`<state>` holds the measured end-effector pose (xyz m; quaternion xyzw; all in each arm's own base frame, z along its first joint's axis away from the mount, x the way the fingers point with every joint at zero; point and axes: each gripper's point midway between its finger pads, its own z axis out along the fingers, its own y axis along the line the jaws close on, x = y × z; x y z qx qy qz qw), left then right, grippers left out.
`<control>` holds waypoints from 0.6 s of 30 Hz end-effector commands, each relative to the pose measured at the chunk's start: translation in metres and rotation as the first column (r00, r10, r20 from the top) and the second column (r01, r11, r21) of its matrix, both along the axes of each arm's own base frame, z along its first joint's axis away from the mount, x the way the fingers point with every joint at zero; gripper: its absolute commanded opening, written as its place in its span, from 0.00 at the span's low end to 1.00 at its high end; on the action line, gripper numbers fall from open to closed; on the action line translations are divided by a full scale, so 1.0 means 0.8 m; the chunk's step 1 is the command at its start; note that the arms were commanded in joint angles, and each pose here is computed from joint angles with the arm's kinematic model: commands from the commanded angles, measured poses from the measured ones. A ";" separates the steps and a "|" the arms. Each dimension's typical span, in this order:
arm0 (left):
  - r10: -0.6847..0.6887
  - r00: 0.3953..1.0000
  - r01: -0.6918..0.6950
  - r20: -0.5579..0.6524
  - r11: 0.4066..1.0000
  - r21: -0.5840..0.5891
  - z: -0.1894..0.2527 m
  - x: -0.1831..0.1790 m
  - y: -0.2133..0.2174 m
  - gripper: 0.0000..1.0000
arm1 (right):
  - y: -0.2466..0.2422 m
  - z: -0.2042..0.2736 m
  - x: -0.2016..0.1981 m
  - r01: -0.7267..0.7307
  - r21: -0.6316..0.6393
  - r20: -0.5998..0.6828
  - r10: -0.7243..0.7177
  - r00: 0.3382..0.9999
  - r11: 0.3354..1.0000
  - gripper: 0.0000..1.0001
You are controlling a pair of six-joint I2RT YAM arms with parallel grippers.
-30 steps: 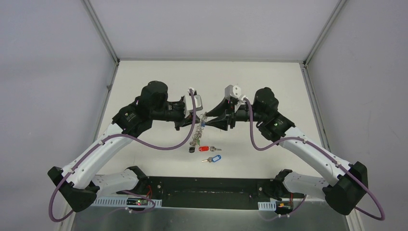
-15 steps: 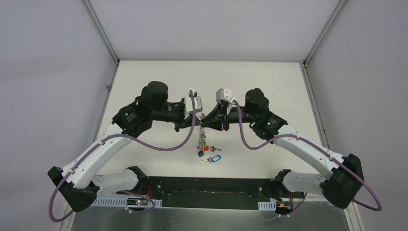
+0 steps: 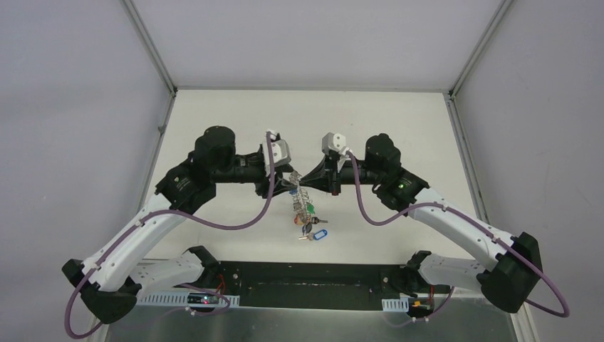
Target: Put the keys on the keyring
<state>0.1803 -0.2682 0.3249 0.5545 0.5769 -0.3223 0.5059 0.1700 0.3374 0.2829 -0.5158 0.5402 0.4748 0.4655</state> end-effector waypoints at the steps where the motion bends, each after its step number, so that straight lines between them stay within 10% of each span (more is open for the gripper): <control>1: 0.093 0.992 -0.074 0.080 0.973 -0.217 0.053 -0.003 0.009 0.55 | -0.005 0.046 -0.003 0.010 0.124 0.111 -0.024 0.994 0.992 0.00; 18: 0.034 0.998 0.003 0.058 0.837 -0.547 0.056 -0.036 0.007 0.25 | -0.013 0.104 -0.036 -0.103 0.273 0.180 0.054 0.982 0.957 0.00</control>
